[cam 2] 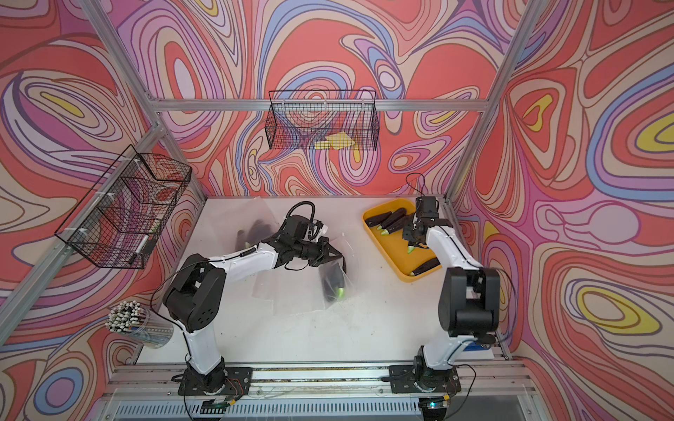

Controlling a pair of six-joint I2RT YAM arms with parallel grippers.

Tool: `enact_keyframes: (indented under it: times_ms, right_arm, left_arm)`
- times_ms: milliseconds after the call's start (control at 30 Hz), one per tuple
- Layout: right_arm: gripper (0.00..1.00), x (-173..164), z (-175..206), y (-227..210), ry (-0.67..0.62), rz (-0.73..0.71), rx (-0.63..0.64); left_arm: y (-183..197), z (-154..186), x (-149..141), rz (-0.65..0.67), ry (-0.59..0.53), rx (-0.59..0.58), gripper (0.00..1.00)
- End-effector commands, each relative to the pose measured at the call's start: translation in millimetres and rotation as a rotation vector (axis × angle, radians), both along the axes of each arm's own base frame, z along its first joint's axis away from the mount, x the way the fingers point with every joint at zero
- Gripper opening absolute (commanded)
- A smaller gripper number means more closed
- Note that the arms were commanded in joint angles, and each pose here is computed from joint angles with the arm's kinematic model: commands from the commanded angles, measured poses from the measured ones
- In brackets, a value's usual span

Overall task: Place the eggplant in a zip-top bag and seal the zipper
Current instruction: Pick up the eggplant from the basket, then place the eggplant in the zipper food storage bag.

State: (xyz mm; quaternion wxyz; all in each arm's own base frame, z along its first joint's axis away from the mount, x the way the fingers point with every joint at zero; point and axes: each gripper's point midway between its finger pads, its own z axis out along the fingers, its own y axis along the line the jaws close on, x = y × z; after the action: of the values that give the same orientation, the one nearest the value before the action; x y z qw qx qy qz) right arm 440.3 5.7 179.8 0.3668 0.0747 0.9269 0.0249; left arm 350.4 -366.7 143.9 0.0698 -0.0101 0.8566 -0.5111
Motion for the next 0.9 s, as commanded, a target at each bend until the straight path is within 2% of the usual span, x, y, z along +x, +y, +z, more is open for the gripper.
enact_keyframes:
  times_ms: [0, 133, 233, 433, 533, 867]
  right_arm:
    - [0.33, -6.4, 19.8, 73.3, -0.116, 0.133, 0.167]
    - [0.34, -33.4, 32.3, 144.9, -0.232, 0.244, 0.369]
    - [0.35, -55.8, 31.6, 179.8, -0.314, 0.309, 0.417]
    - [0.35, -77.4, 5.2, 205.4, -0.331, 0.386, 0.452]
    - [0.35, -90.1, -13.5, 211.6, -0.280, 0.408, 0.416]
    - [0.35, -132.1, -37.6, 208.4, -0.180, 0.414, 0.454]
  left_arm:
    - [-4.1, -3.6, 3.3, 0.010, 0.013, 0.004, 0.00]
    - [-3.4, 3.6, 4.4, 0.025, 0.008, -0.003, 0.00]
    - [-3.6, 8.0, 4.6, 0.030, 0.011, -0.018, 0.00]
    - [-2.8, 17.5, 2.9, 0.029, 0.012, -0.040, 0.00]
    - [1.3, 21.9, 3.8, 0.040, 0.004, -0.042, 0.00]
    - [2.5, 25.3, 6.9, 0.048, -0.003, -0.056, 0.00]
